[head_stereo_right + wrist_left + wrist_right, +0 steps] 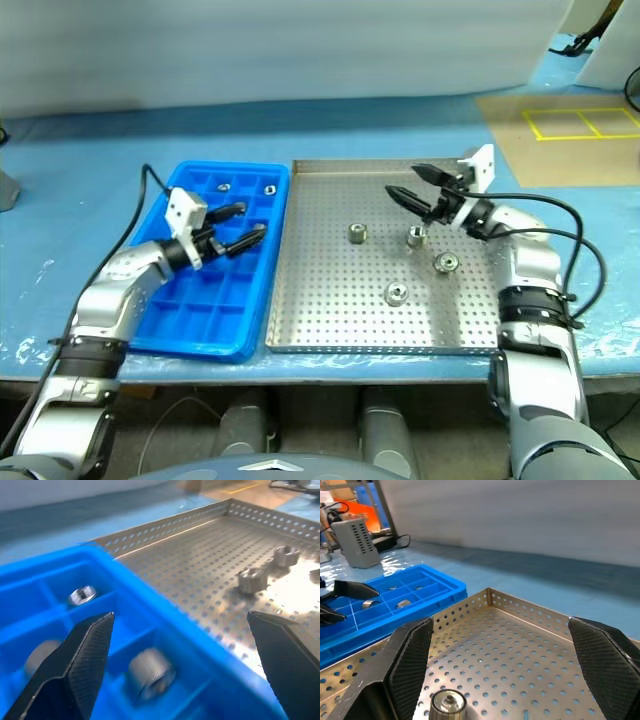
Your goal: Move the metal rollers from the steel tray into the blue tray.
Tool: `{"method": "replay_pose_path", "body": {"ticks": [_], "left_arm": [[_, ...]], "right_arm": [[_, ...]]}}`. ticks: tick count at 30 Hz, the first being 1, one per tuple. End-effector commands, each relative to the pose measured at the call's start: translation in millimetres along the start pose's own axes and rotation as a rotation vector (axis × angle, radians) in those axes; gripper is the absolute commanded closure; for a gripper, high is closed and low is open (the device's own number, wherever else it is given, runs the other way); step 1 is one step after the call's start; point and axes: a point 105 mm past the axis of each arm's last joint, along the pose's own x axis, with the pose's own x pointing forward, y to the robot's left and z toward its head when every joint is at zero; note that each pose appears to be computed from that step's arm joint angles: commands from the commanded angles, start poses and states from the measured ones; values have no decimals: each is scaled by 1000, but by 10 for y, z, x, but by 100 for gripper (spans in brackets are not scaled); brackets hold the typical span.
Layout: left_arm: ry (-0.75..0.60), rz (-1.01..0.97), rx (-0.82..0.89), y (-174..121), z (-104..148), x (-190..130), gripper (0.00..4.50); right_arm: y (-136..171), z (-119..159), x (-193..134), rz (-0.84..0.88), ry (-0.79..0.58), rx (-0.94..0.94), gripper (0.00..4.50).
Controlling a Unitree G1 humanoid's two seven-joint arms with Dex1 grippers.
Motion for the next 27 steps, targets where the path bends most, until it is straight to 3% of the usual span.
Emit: {"method": "replay_pose_path", "body": {"ticks": [1, 10, 27], "left_arm": [[-17, -58, 34, -74, 104, 154, 1], [-35, -183, 66, -261, 302, 571, 1], [74, -324, 77, -459, 29, 909, 1]], "right_arm": [[20, 211, -136, -41, -42, -32, 0], [-16, 63, -456, -141, -18, -20, 0], [168, -65, -918, -283, 10, -35, 0]]}}
